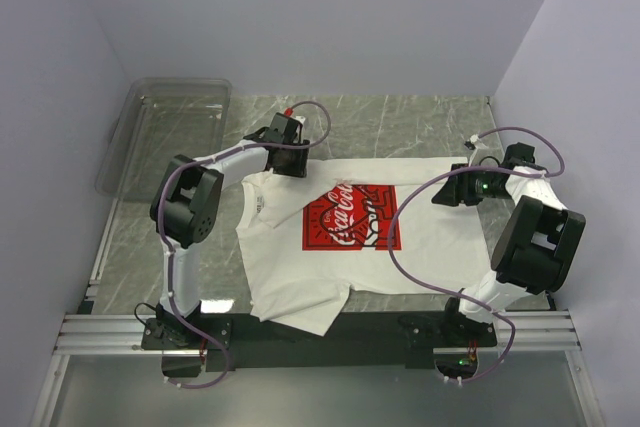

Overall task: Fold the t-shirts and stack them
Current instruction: Fold the tshirt

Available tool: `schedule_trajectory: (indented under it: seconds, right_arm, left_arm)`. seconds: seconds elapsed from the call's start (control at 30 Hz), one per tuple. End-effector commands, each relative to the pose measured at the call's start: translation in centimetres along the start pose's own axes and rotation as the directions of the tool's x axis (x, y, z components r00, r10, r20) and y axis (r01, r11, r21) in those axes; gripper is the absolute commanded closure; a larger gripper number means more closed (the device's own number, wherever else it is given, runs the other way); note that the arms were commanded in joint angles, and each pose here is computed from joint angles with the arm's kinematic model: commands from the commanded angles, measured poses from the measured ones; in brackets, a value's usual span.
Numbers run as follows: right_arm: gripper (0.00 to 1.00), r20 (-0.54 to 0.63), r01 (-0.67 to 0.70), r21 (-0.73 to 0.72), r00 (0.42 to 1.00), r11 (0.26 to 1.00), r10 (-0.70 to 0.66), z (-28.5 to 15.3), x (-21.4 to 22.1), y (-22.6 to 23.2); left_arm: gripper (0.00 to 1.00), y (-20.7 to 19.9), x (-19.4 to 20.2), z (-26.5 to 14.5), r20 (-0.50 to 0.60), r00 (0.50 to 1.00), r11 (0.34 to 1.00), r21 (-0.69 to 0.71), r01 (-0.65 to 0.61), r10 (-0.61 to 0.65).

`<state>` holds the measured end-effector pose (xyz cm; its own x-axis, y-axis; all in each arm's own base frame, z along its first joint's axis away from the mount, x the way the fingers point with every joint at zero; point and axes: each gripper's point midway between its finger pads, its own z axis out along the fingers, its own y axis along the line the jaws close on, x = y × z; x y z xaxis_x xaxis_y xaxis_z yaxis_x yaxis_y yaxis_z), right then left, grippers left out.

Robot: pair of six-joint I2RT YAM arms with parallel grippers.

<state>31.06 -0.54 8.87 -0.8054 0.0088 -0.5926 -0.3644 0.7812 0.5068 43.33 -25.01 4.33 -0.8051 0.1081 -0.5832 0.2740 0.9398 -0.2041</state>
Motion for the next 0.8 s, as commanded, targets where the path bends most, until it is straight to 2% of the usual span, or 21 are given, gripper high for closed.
schedule_trajectory:
  seconds: [0.0, 0.1, 0.2, 0.27, 0.37, 0.4, 0.53, 0.77]
  right_arm:
    - [0.36, 0.031, 0.04, -0.015, 0.999, 0.999, -0.039, -0.3, -0.9, 0.8]
    - [0.36, 0.034, 0.043, -0.017, 0.999, 0.999, -0.042, -0.3, -0.9, 0.9]
    - [0.36, 0.035, 0.044, -0.018, 0.998, 0.999, -0.043, -0.4, -1.0, 0.9]
    - [0.36, 0.036, 0.044, -0.019, 0.998, 0.999, -0.043, -0.4, -1.0, 1.0]
    - [0.36, 0.036, 0.04, -0.025, 0.999, 0.999, -0.039, -0.4, -1.0, 1.1]
    - [0.36, 0.036, 0.042, -0.026, 0.999, 0.999, -0.041, -0.4, -1.0, 1.1]
    - [0.36, 0.037, 0.042, -0.024, 0.998, 0.999, -0.041, -0.5, -1.1, 1.1]
    - [0.36, 0.04, 0.044, -0.022, 0.998, 0.999, -0.043, -0.5, -1.1, 1.1]
  left_arm:
    - [0.5, -0.4, -1.1, -0.5, 0.006, 1.0, 1.0, 0.017, -0.01, 0.01]
    - [0.51, -0.1, -0.8, -0.5, -0.001, 1.0, 1.0, 0.006, -0.012, 0.012]
    - [0.58, -0.2, -0.5, -0.5, -0.013, 1.0, 1.0, 0.01, -0.016, 0.016]
    - [0.59, -0.2, -0.4, -0.4, -0.02, 1.0, 1.0, 0.012, -0.017, 0.018]
    - [0.72, -0.3, -0.3, -0.3, -0.027, 0.999, 0.999, 0.024, -0.023, 0.024]
    - [0.79, -0.4, -0.3, -0.3, -0.028, 0.999, 0.999, 0.025, -0.023, 0.024]
    - [0.99, -0.9, -0.7, -1.3, -0.009, 1.0, 0.999, 0.048, -0.023, 0.023]
    - [0.99, -1.9, -0.6, -4.9, 0.051, 0.999, 0.995, 0.097, -0.012, 0.007]
